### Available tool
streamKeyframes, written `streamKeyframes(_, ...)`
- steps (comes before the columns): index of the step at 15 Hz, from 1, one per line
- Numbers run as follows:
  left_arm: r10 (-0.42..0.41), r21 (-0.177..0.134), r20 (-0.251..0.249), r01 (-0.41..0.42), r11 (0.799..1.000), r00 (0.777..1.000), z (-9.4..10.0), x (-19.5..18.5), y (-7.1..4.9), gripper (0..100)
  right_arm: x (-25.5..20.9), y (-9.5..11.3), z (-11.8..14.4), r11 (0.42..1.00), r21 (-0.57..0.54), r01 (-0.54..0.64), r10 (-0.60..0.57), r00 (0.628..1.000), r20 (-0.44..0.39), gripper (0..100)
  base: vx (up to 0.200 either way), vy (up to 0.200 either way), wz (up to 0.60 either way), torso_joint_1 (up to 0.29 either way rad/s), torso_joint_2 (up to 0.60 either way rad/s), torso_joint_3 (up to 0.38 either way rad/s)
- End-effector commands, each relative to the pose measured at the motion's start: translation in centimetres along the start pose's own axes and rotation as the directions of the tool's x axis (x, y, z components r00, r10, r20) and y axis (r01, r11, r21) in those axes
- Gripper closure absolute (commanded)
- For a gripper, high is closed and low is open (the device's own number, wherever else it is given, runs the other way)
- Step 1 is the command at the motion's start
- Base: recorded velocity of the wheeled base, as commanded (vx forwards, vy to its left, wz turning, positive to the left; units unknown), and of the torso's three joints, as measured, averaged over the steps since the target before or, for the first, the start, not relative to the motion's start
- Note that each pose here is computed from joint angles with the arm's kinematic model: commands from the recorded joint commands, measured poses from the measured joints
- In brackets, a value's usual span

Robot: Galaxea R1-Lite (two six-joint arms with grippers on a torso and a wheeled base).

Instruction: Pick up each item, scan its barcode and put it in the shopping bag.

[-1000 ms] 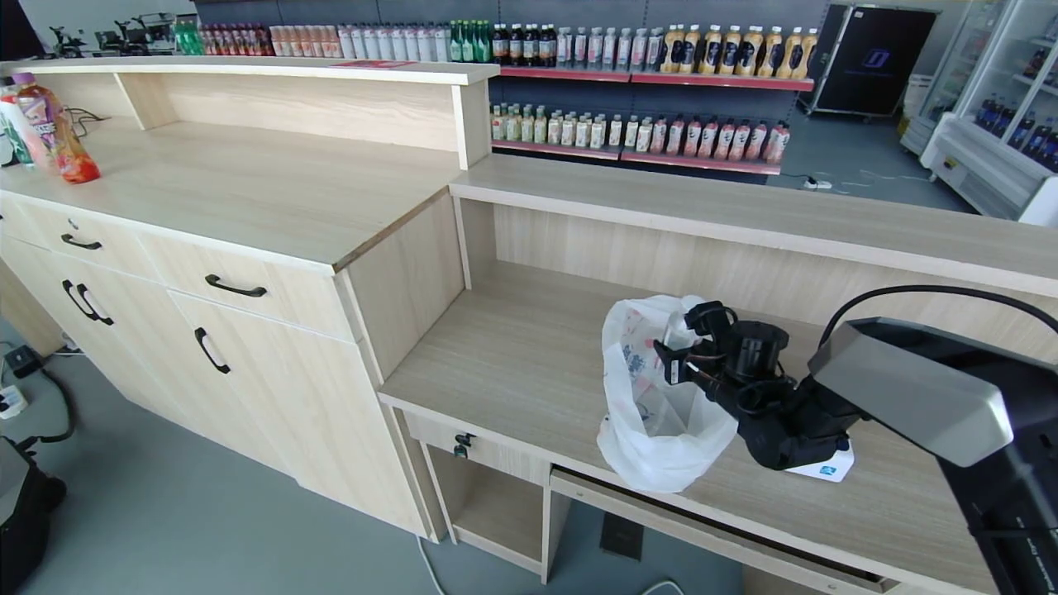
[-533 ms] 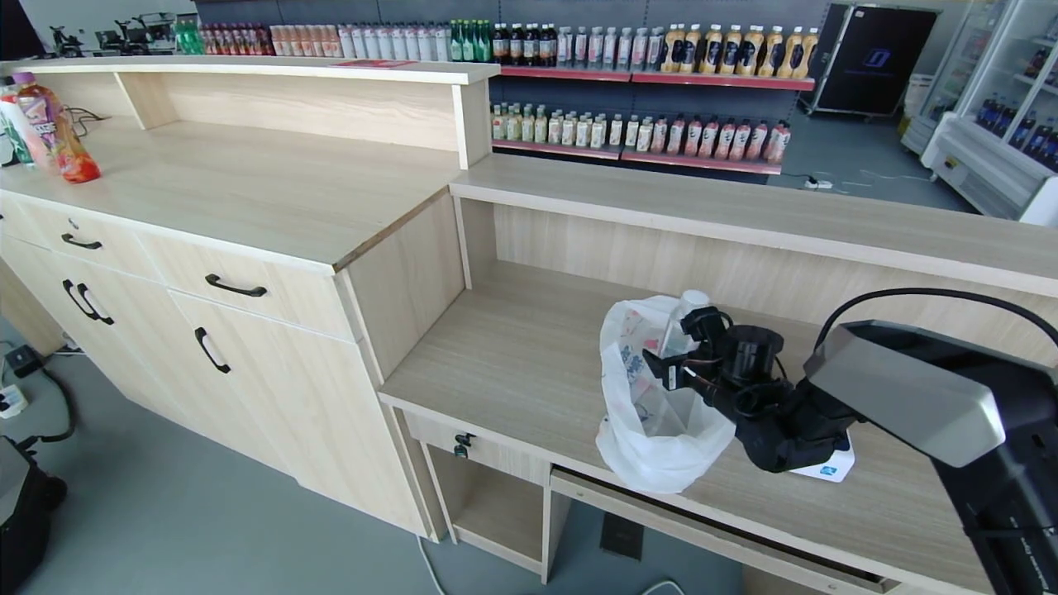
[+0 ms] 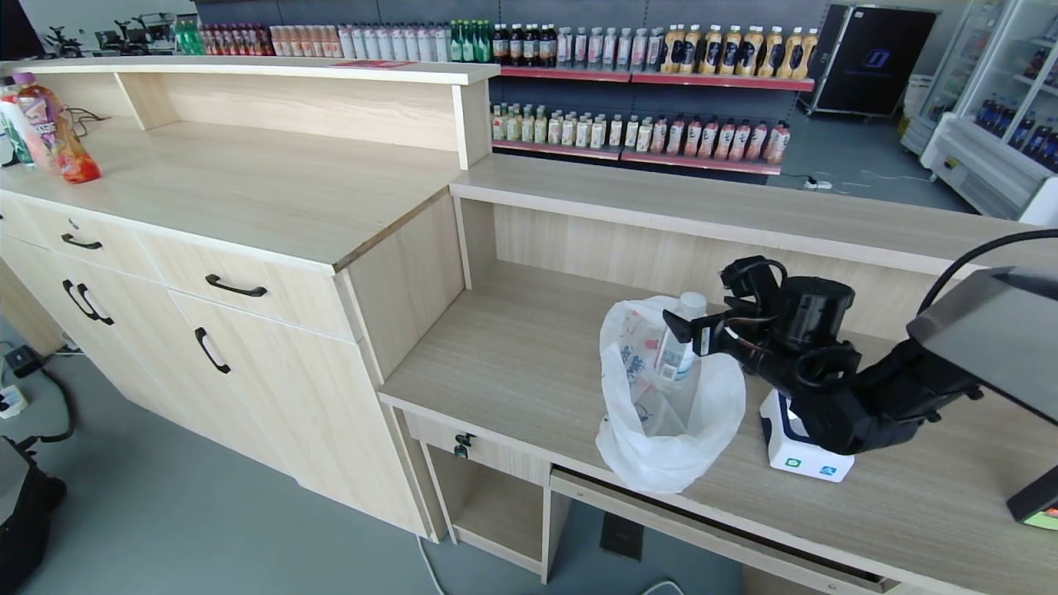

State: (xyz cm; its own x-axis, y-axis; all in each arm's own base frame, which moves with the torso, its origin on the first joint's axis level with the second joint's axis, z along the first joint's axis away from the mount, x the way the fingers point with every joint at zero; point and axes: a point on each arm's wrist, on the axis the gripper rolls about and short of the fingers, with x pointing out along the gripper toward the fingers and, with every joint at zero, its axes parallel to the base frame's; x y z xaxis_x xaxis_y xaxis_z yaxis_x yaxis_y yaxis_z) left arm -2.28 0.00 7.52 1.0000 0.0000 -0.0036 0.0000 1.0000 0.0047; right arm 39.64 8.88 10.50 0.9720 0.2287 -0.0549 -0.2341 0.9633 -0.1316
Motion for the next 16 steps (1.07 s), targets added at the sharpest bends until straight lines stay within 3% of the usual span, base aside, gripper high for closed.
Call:
streamKeyframes(1, 0.000, 0.000, 0.001, 0.000, 1.000, 1.000, 0.0, 0.0, 0.0, 0, -6.6, -0.7, 5.5, 1.000, -0.004, 0.029, -0.029, 0.996, 0.081, 0, 0.000, 0.000, 0.00, 0.000, 0.00, 0.000)
streamKeyframes(2, 0.000, 0.000, 0.001, 0.000, 1.000, 1.000, 0.0, 0.0, 0.0, 0, -7.0, -1.2, 5.9, 0.998, -0.023, 0.064, -0.062, 0.995, 0.075, 0, 0.000, 0.000, 0.00, 0.000, 0.00, 0.000)
streamKeyframes(3, 0.000, 0.000, 0.001, 0.000, 1.000, 1.000, 0.0, 0.0, 0.0, 0, -7.3, -2.8, 5.6, 0.979, -0.112, 0.172, -0.170, 0.985, 0.030, 0, 0.000, 0.000, -0.60, 0.007, 0.00, -0.002)
streamKeyframes(5, 0.000, 0.000, 0.001, 0.000, 1.000, 1.000, 0.0, 0.0, 0.0, 0, -8.6, -5.2, 5.0, 0.932, -0.167, 0.321, -0.336, 0.939, -0.073, 0, 0.000, 0.000, -0.60, -0.007, 0.00, 0.002)
streamKeyframes(6, 0.000, 0.000, 0.001, 0.000, 1.000, 1.000, 0.0, 0.0, 0.0, 0, -9.5, -6.8, 4.6, 0.873, -0.196, 0.447, -0.478, 0.864, -0.156, 0, 0.000, 0.000, -0.60, 0.002, 0.00, 0.002)
streamKeyframes(7, 0.000, 0.000, 0.001, 0.000, 1.000, 1.000, 0.0, 0.0, 0.0, 0, -10.2, -8.2, 3.9, 0.764, -0.232, 0.602, -0.645, 0.726, -0.239, 0, 0.000, 0.000, -0.60, 0.007, 0.00, 0.012)
streamKeyframes(9, 0.000, 0.000, 0.001, 0.000, 1.000, 1.000, 0.0, 0.0, 0.0, 0, -11.7, -10.6, 1.8, 0.540, -0.294, 0.789, -0.822, 0.421, -0.383, 0, 0.000, 0.000, -0.60, 0.005, 0.00, 0.000)
streamKeyframes(10, 0.000, 0.000, 0.001, 0.000, 1.000, 1.000, 0.0, 0.0, 0.0, 0, -11.8, -10.9, 1.2, 0.516, -0.299, 0.803, -0.829, 0.380, -0.410, 0, 0.000, 0.000, -0.60, 0.002, 0.01, -0.002)
streamKeyframes(11, 0.000, 0.000, 0.001, 0.000, 1.000, 1.000, 0.0, 0.0, 0.0, 0, -11.6, -12.1, -1.1, 0.466, -0.262, 0.845, -0.826, 0.310, -0.470, 0, 0.000, 0.000, 0.00, 0.000, 0.00, 0.000)
streamKeyframes(12, 0.000, 0.000, 0.001, 0.000, 1.000, 1.000, 0.0, 0.0, 0.0, 0, -10.7, -12.9, -2.6, 0.466, -0.236, 0.853, -0.812, 0.306, -0.497, 0, 0.000, 0.000, 0.00, 0.000, 0.00, 0.000)
streamKeyframes(13, 0.000, 0.000, 0.001, 0.000, 1.000, 1.000, 0.0, 0.0, 0.0, 0, -9.8, -13.4, -3.6, 0.478, -0.181, 0.859, -0.794, 0.335, -0.507, 0, 0.000, 0.000, 0.00, 0.000, 0.00, 0.000)
streamKeyframes(14, 0.000, 0.000, 0.001, 0.000, 1.000, 1.000, 0.0, 0.0, 0.0, 0, -8.6, -14.1, -5.2, 0.502, -0.103, 0.859, -0.768, 0.388, -0.510, 0, 0.000, 0.000, 0.00, 0.000, 0.00, 0.000)
streamKeyframes(16, 0.000, 0.000, 0.001, 0.000, 1.000, 1.000, 0.0, 0.0, 0.0, 0, -6.6, -14.6, -7.2, 0.536, -0.041, 0.843, -0.747, 0.451, -0.489, 0, 0.000, 0.000, 0.00, 0.000, 0.00, 0.000)
